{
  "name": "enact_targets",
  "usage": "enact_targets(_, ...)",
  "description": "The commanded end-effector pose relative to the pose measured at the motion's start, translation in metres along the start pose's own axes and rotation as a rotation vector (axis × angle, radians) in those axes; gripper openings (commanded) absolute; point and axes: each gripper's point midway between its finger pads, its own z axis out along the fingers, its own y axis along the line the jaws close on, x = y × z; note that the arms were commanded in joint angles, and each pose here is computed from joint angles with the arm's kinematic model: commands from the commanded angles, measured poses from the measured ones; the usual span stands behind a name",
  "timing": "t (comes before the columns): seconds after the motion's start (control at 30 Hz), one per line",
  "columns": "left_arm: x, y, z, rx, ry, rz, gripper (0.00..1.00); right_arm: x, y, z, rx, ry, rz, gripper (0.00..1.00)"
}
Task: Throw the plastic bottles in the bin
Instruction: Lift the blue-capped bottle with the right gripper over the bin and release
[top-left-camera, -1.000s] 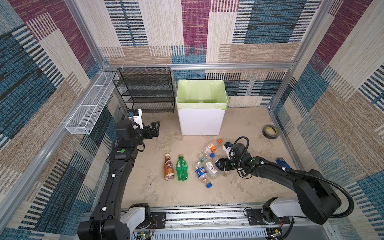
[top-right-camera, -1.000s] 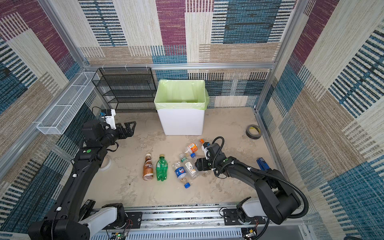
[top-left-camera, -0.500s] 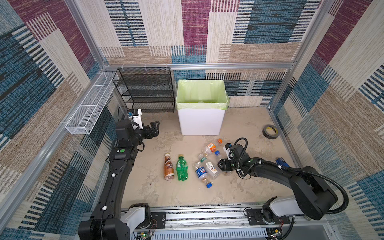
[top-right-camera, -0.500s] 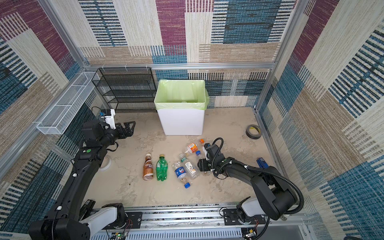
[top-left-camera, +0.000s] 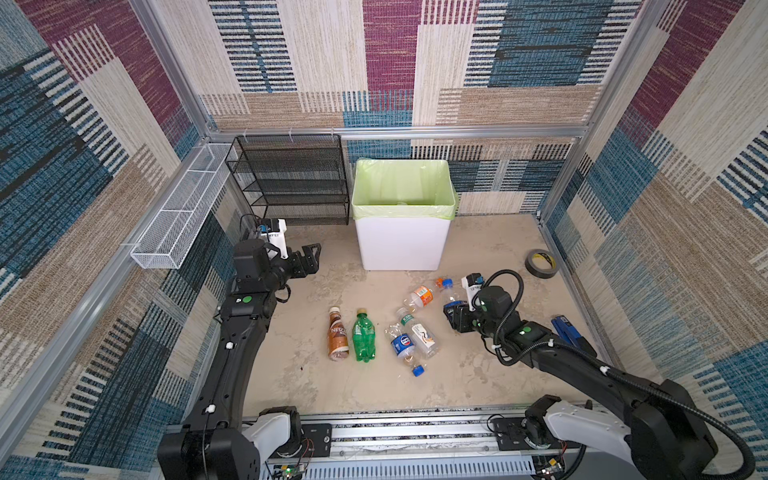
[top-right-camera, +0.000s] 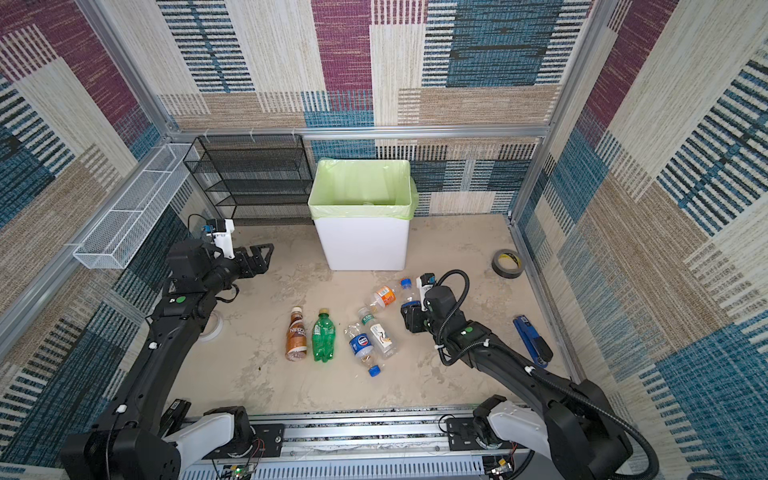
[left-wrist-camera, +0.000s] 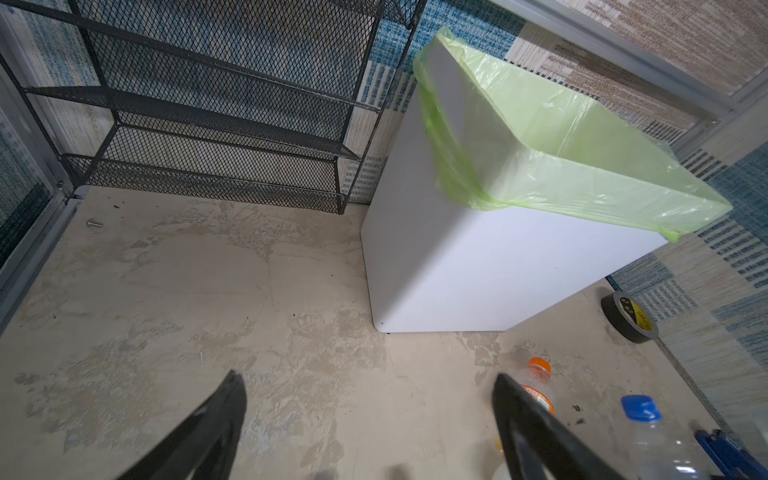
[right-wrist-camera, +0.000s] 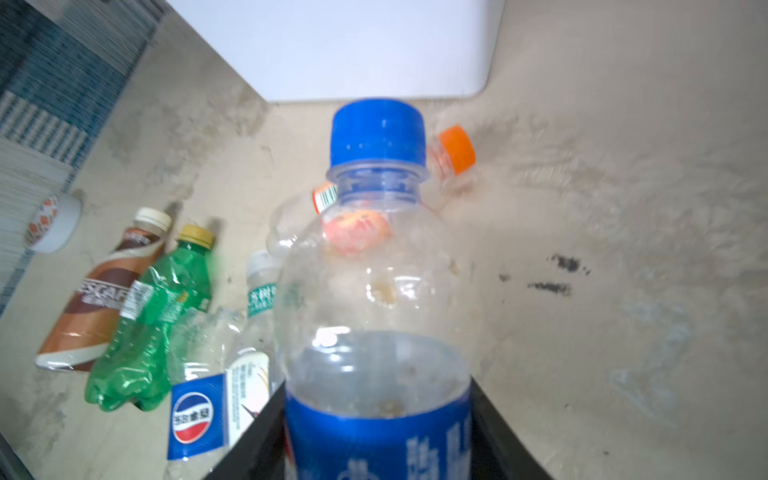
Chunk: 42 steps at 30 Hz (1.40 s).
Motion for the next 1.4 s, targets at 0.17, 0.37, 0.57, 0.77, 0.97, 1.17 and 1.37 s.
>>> enact_targets(0.17, -0.001, -0.009, 0.005, 0.058, -0.021, -0.009, 0.92, -0.147, 0.023, -0.091, 0.037, -0.645, -0.192, 0.55)
enact_targets(0.37, 0.002, -0.017, 0.005, 0.081, -0.038, 0.023, 0.91, -0.205, 0.051, -0.177, 0.027, -1.057, -0.361, 0.55)
enact_targets(0.57, 0.011, -0.029, 0.010, 0.109, -0.023, 0.072, 0.92, -0.230, 0.069, -0.250, 0.050, -1.391, -0.449, 0.54)
enact_targets(0.77, 0.013, -0.035, 0.008, 0.119, -0.043, 0.109, 0.91, -0.227, 0.081, -0.299, 0.001, -1.594, -0.470, 0.55)
enact_targets(0.97, 0.012, -0.040, 0.006, 0.139, -0.054, 0.112, 0.92, -0.236, 0.094, -0.318, -0.043, -1.685, -0.488, 0.56)
enact_targets(1.17, 0.005, -0.045, -0.003, 0.137, -0.084, 0.121, 0.92, -0.318, 0.122, -0.259, -0.063, -1.506, -0.447, 0.58)
enact_targets(1.37, 0.024, -0.020, -0.015, -0.044, -0.022, -0.056, 0.94, -0.406, 0.170, -0.057, -0.154, -0.805, -0.416, 0.68)
